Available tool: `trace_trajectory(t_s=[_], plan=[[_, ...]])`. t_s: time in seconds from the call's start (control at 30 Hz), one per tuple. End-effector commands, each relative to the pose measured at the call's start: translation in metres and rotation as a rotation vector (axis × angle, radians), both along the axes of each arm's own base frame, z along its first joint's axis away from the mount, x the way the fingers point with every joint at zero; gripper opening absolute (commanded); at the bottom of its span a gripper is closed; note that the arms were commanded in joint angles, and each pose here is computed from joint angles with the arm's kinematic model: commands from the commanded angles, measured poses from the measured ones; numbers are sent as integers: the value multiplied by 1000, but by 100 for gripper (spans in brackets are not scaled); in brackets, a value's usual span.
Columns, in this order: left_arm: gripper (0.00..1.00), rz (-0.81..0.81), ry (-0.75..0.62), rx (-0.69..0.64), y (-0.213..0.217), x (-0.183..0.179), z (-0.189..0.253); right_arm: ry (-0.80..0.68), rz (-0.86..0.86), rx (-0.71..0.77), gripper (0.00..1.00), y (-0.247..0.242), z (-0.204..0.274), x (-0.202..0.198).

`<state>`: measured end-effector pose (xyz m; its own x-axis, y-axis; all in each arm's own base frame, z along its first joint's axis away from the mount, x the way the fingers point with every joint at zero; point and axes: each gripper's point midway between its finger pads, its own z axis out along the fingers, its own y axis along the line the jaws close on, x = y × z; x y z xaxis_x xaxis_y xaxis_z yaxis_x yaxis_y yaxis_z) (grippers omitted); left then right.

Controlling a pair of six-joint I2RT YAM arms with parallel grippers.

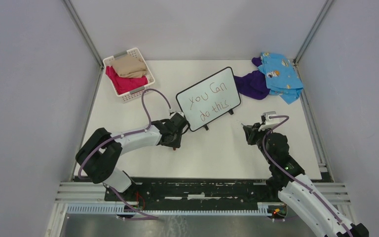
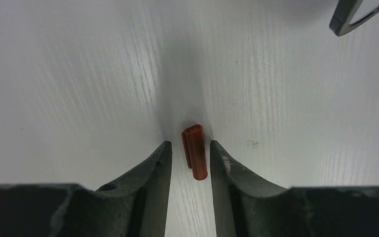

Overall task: Write a sentence on the whiteboard
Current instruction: Close the whiteboard marker at the center of the board.

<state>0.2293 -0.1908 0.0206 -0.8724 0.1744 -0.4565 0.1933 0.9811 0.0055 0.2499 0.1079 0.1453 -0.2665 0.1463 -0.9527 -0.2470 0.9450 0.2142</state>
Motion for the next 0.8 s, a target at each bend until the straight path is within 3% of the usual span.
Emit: trace_trajectory(t_s=[0.0,0.57,0.77], plan=[[40,15,-51,-9,-6,13,5,-71,-10,19,0,-1,29,3],[22,181,-93,73,28,7,10,-74,1,27,0,4,29,5],[30,208,-81,69,31,3,7,-73,-1,28,0,4,28,5]])
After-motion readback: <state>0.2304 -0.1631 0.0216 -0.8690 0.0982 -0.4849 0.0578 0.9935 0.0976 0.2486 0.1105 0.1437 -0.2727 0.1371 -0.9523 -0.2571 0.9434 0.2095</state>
